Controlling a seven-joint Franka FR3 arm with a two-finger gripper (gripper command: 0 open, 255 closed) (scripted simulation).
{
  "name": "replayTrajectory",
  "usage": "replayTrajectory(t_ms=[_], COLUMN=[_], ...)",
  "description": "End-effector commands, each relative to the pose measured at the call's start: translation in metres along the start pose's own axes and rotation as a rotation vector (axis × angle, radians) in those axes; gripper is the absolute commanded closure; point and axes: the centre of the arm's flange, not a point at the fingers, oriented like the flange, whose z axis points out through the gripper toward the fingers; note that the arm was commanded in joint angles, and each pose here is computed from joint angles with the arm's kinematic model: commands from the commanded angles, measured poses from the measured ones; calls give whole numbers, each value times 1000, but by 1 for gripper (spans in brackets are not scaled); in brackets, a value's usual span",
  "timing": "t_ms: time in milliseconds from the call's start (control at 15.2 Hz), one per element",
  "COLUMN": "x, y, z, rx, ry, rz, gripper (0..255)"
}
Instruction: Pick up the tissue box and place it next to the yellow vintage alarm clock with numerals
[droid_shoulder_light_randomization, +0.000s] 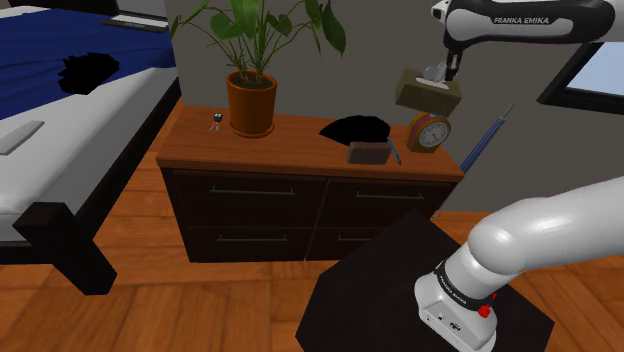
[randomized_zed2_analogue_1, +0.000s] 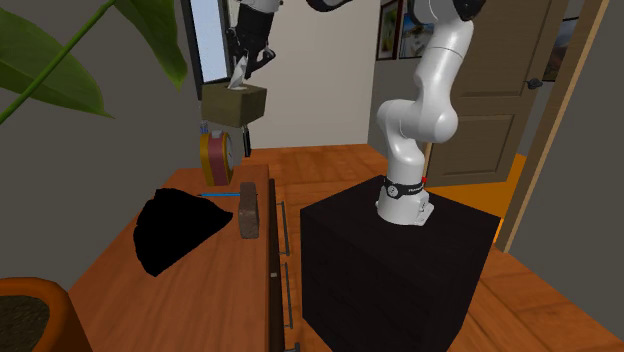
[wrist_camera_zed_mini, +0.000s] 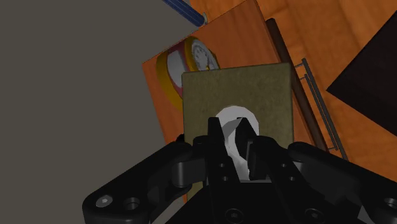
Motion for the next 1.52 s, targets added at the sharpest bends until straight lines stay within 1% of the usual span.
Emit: replayTrajectory(t_ms=[0, 1056, 1452], x=[-22, -199, -191], y=[11, 84, 69], z=[11, 111, 137], rx=[-1, -1, -1], ry=[0, 0, 0], rz=[-1, -1, -1], gripper=[255, 255, 255])
